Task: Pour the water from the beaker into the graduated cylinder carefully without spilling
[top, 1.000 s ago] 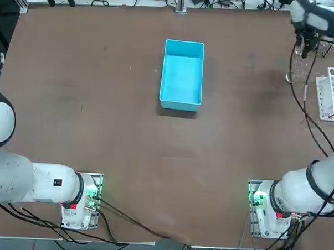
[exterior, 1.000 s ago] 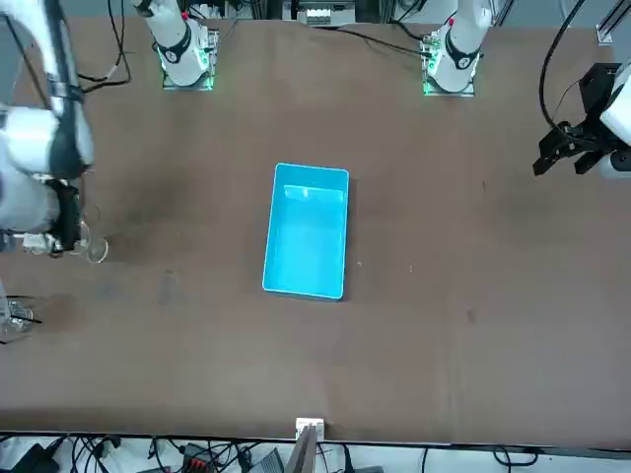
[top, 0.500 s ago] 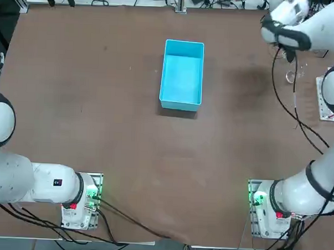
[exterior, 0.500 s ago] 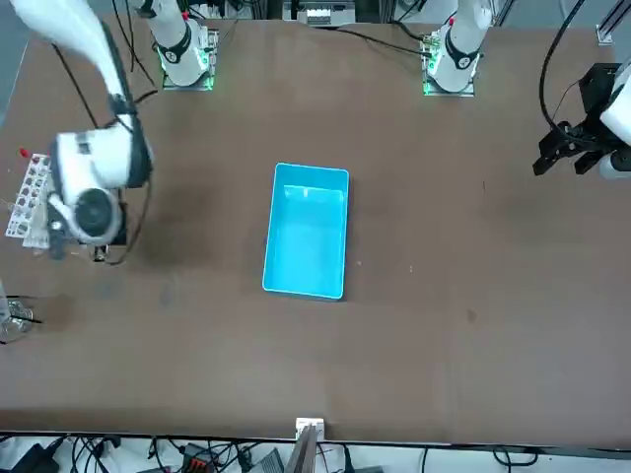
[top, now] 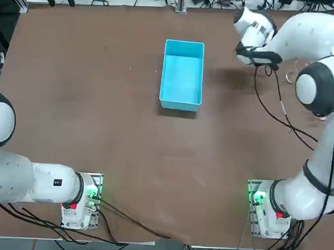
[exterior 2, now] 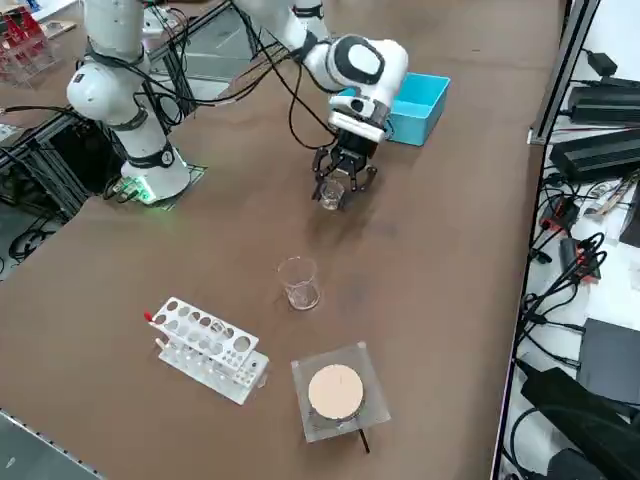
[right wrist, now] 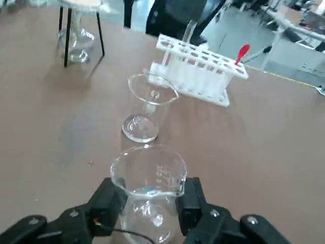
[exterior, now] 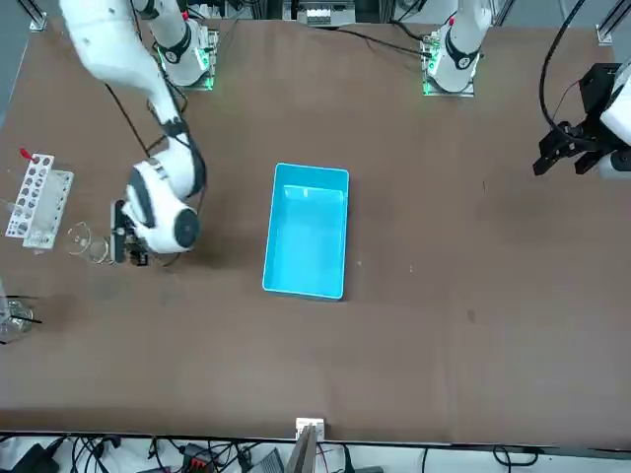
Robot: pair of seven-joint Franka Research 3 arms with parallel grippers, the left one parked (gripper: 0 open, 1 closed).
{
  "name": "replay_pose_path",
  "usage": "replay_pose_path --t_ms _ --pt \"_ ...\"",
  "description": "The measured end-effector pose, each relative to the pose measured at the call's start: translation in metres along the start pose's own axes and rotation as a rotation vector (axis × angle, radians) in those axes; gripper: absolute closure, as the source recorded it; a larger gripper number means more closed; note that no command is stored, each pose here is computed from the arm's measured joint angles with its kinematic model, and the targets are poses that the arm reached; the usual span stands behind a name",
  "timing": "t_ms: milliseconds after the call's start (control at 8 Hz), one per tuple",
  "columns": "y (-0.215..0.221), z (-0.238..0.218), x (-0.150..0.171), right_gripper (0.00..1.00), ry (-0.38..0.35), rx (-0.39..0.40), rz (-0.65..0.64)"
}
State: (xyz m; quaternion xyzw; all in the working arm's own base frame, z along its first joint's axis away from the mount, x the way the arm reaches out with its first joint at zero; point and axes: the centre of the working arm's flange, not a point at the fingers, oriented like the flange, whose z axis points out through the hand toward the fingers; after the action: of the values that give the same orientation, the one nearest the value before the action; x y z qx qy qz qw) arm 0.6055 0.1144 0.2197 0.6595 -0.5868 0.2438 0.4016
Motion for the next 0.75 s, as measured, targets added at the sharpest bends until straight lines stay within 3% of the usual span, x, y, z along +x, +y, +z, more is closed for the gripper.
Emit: replay_pose_path --t_ms 750 --pt "-0.012 -0.001 -0.107 0.39 0.128 0.039 0.155"
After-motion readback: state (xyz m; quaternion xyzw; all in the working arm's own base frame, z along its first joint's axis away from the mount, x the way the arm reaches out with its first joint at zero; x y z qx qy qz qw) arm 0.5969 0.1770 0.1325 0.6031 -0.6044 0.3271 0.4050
